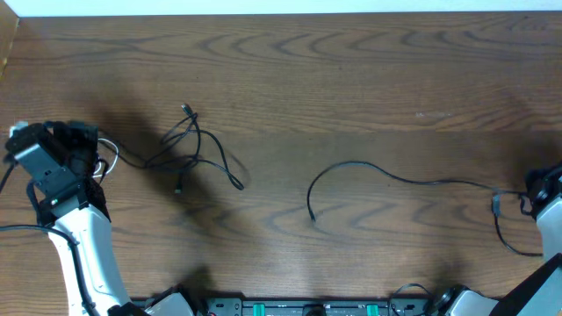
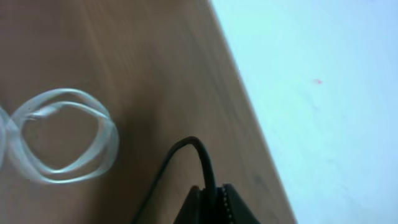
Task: Untangle cables
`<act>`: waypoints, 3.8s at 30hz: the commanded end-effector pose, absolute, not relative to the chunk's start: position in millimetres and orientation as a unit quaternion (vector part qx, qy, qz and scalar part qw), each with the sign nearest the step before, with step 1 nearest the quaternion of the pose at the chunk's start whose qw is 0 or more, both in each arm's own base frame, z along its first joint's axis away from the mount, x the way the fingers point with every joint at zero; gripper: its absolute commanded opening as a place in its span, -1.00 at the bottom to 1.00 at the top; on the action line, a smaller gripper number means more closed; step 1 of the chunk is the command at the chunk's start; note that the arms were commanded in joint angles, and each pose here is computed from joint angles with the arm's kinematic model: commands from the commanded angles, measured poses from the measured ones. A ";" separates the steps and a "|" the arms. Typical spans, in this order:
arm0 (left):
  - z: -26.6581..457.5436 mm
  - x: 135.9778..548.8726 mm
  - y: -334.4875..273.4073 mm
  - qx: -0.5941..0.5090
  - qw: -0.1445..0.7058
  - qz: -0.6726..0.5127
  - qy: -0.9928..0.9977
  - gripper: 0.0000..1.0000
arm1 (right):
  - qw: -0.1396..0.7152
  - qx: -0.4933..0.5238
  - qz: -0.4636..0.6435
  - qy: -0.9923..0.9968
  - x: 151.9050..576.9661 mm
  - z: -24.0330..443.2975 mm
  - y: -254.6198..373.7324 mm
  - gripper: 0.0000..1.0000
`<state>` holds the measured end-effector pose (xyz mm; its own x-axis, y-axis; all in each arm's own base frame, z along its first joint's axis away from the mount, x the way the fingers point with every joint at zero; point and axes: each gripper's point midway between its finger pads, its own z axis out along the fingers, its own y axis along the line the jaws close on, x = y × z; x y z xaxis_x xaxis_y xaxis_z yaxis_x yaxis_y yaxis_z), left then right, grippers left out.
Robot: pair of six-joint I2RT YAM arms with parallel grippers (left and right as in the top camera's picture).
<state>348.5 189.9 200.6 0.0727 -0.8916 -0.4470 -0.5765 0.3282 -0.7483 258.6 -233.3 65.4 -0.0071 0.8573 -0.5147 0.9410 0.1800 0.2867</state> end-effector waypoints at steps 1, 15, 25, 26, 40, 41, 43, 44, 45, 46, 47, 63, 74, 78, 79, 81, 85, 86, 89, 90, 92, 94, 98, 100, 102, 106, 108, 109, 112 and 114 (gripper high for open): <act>245.4 382.0 117.8 -0.386 0.496 -0.320 0.709 -0.85 | 0.332 0.561 0.007 0.759 297.5 75.4 -210.0 -0.98; 269.1 417.6 -23.3 -0.056 0.584 -0.227 0.777 -0.85 | 0.295 0.399 0.057 0.866 333.4 65.4 -108.1 -0.98; 147.1 398.2 -78.0 -0.023 0.408 -0.176 0.896 -0.85 | 0.255 0.348 0.069 0.899 328.9 55.3 -63.5 -0.98; 137.0 396.1 -85.7 -0.016 0.393 -0.177 0.902 -0.85 | 0.249 0.346 0.069 0.902 326.5 53.6 -60.6 -0.98; 49.0 376.6 -81.4 -0.130 0.272 -0.105 0.948 -0.47 | 0.177 0.344 0.058 0.920 293.9 35.9 -50.7 -0.98; 47.2 377.0 -77.5 -0.140 0.272 -0.096 0.947 -0.39 | 0.176 0.344 0.057 0.921 293.3 35.7 -50.5 -0.98; 45.8 379.3 -73.8 -0.146 0.277 -0.087 0.946 -0.29 | 0.173 0.344 0.057 0.921 292.2 35.3 -50.2 -0.98; 44.9 380.7 -72.6 -0.148 0.279 -0.083 0.945 -0.21 | 0.171 0.344 0.057 0.922 291.4 34.9 -49.7 -0.98; 44.3 382.9 -71.8 -0.148 0.283 -0.081 0.944 -0.03 | 0.169 0.343 0.057 0.922 290.4 34.6 -49.5 -0.98; 42.8 385.4 -72.1 -0.148 0.286 -0.081 0.943 0.08 | 0.168 0.343 0.056 0.923 289.7 34.3 -49.4 -0.98; 40.3 387.4 -72.7 -0.148 0.287 -0.082 0.943 0.23 | 0.167 0.343 0.056 0.923 289.2 34.1 -49.3 -0.98; -27.9 389.5 -84.7 -0.122 0.246 -0.068 0.959 0.25 | 0.161 0.342 0.055 0.924 286.5 32.9 -48.3 -0.98; -54.2 402.6 -77.8 -0.082 0.263 -0.047 0.960 -0.85 | 0.161 0.343 0.055 0.924 286.4 32.9 -48.2 -0.98; -31.8 436.8 -44.1 -0.123 0.331 -0.007 0.936 -0.85 | 0.159 0.343 0.055 0.924 285.5 32.6 -48.1 -0.97; -17.3 454.0 -19.6 -0.152 0.357 0.016 0.922 -0.85 | 0.158 0.343 0.055 0.924 285.4 32.6 -48.0 -0.98; -3.3 469.3 4.0 -0.177 0.376 0.025 0.909 -0.85 | 0.158 0.343 0.055 0.924 285.4 32.6 -48.0 -0.97; 29.1 497.1 58.1 -0.230 0.415 0.037 0.880 -0.85 | 0.153 0.343 0.054 0.925 282.9 31.6 -47.5 -0.98; 37.8 502.7 73.0 -0.243 0.424 0.040 0.871 -0.85 | 0.152 0.343 0.054 0.925 282.2 31.4 -47.4 -0.97; 61.8 515.4 112.0 -0.273 0.453 0.047 0.847 -0.85 | 0.151 0.344 0.054 0.925 281.6 31.1 -47.3 -0.97; 70.3 519.3 123.3 -0.281 0.465 0.050 0.838 -0.85 | 0.151 0.344 0.053 0.925 281.6 31.0 -47.3 -0.98; 86.5 527.6 139.2 -0.289 0.489 0.045 0.822 -0.85 | 0.151 0.344 0.054 0.925 281.6 31.0 -47.3 -0.97; 100.8 537.0 148.0 -0.288 0.512 0.030 0.809 -0.85 | 0.151 0.344 0.053 0.925 281.6 30.9 -47.4 -0.98; 115.1 555.5 163.6 -0.291 0.539 0.027 0.790 -0.85 | 0.151 0.344 0.054 0.925 281.5 30.9 -47.3 -0.98; 114.1 565.1 168.6 -0.290 0.542 0.030 0.788 -0.85 | 0.150 0.344 0.054 0.926 281.1 30.7 -47.1 -0.97; 110.8 575.4 171.9 -0.286 0.544 0.033 0.788 -0.85 | 0.147 0.344 0.053 0.926 280.0 30.4 -46.8 -0.98; 104.6 593.7 181.5 -0.287 0.542 0.036 0.789 -0.85 | 0.139 0.344 0.052 0.927 275.9 29.1 -45.8 -0.97; 96.3 595.4 186.1 -0.292 0.527 0.040 0.797 -0.84 | 0.133 0.345 0.051 0.928 273.3 28.3 -45.2 -0.95; 90.7 594.0 188.2 -0.295 0.515 0.041 0.804 -0.80 | 0.130 0.345 0.051 0.928 271.9 27.9 -44.9 -0.95; 73.4 582.2 193.9 -0.304 0.480 0.047 0.822 -0.66 | 0.125 0.349 0.050 0.927 269.6 27.2 -44.5 -0.95; 63.5 573.5 197.3 -0.310 0.456 0.051 0.832 -0.48 | 0.125 0.349 0.051 0.927 269.6 27.2 -44.4 -0.95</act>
<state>576.7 181.9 60.6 -0.3923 -0.4637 -0.7944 -0.5385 0.8160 -0.2103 270.2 -47.6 28.3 -0.7137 0.6706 -0.2023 0.6451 0.7418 0.1830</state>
